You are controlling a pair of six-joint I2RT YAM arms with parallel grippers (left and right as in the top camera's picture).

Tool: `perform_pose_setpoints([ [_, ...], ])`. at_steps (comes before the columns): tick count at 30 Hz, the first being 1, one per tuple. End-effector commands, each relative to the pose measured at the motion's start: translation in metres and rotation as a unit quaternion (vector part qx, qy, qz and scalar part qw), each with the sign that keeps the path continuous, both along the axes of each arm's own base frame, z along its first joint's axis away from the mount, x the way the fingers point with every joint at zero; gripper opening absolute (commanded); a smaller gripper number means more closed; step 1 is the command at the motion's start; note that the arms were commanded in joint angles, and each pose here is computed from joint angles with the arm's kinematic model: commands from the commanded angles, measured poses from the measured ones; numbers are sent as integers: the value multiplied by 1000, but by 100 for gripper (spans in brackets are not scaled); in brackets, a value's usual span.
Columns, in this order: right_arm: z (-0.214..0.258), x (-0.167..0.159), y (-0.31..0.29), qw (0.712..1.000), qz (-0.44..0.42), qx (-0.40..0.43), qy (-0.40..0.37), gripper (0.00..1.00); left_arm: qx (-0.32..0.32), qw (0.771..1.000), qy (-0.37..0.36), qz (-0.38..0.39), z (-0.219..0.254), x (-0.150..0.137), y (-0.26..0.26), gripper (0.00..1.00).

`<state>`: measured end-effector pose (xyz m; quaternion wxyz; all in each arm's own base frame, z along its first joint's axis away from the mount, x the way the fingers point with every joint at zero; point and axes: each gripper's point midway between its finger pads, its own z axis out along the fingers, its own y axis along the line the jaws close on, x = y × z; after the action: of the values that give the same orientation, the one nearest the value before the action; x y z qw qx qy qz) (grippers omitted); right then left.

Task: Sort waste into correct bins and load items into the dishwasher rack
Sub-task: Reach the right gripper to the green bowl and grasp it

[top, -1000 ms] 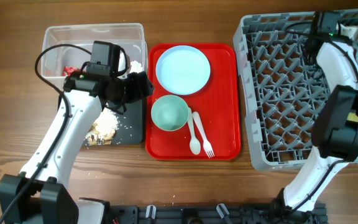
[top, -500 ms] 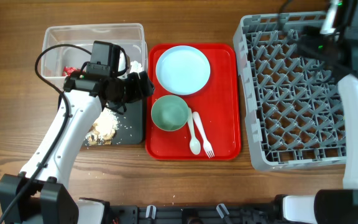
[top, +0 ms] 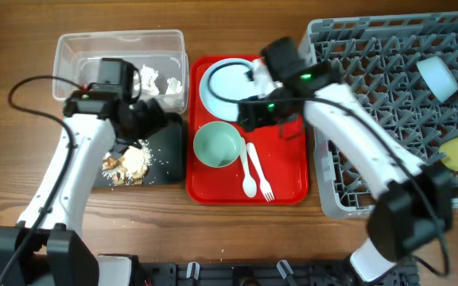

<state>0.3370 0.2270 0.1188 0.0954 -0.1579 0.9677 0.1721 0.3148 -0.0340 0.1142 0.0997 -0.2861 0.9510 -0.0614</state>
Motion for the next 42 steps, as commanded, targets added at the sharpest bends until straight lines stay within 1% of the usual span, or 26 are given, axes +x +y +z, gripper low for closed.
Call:
perform_pose_setpoints([
  [1,-45,-9,12,997,-44,-42,52,77,11,998,3,60,3,-2,29,100],
  [2,-54,-10,14,996,-49,-51,59,74,11,998,5,65,3,-3,33,100],
  [3,-65,-11,15,995,-51,-62,66,68,11,998,6,69,3,-4,35,100],
  [5,-82,-10,18,994,-48,-69,74,57,11,997,7,72,3,-4,37,100],
  [6,-91,-10,19,993,-48,-73,80,55,11,997,7,72,3,-4,37,100],
  [7,-103,-12,18,991,-48,-81,91,39,11,997,7,72,3,-4,37,100],
  [9,-107,-12,17,991,-47,-84,94,10,11,997,7,72,3,-4,37,100],
  [10,-107,-10,17,991,-49,-84,91,5,11,997,7,72,3,-4,37,100],
  [12,-98,-2,15,992,-55,-88,73,4,11,997,7,72,3,-4,37,100],
  [14,-76,12,6,992,-69,-93,42,4,11,997,7,72,3,-4,37,100],
  [17,-22,37,-18,991,-99,-91,-28,4,11,997,7,72,3,-4,37,100],
  [19,29,58,-52,981,-128,-96,-106,4,11,997,7,72,3,-4,37,100],
  [20,59,69,-82,968,-156,-116,-160,4,11,997,7,72,3,-4,37,100],
  [22,98,82,-125,941,-195,-155,-229,4,11,997,6,72,3,-4,37,100],
  [23,123,88,-157,918,-211,-197,-273,4,11,997,5,72,3,-3,37,100],
  [26,161,97,-225,863,-237,-298,-331,4,11,997,1,72,3,-1,37,100],
  [28,175,100,-270,827,-246,-376,-338,4,10,997,-3,72,4,0,37,100],
  [29,182,99,-296,799,-274,-413,-340,4,10,997,-4,72,4,1,37,100],
  [31,192,97,-333,755,-312,-471,-333,4,10,997,-8,72,4,3,37,100],
  [32,198,94,-355,722,-342,-505,-327,4,10,997,-8,72,5,3,37,100],
  [34,200,92,-379,686,-372,-539,-317,4,10,997,-9,72,5,3,37,100],
  [38,187,105,-408,651,-386,-580,-300,4,10,997,-8,72,5,3,37,100],
  [39,181,111,-413,647,-386,-588,-296,4,10,997,-8,72,5,3,37,100],
  [42,159,127,-418,648,-366,-605,-283,4,10,997,-8,72,5,3,37,100],
])
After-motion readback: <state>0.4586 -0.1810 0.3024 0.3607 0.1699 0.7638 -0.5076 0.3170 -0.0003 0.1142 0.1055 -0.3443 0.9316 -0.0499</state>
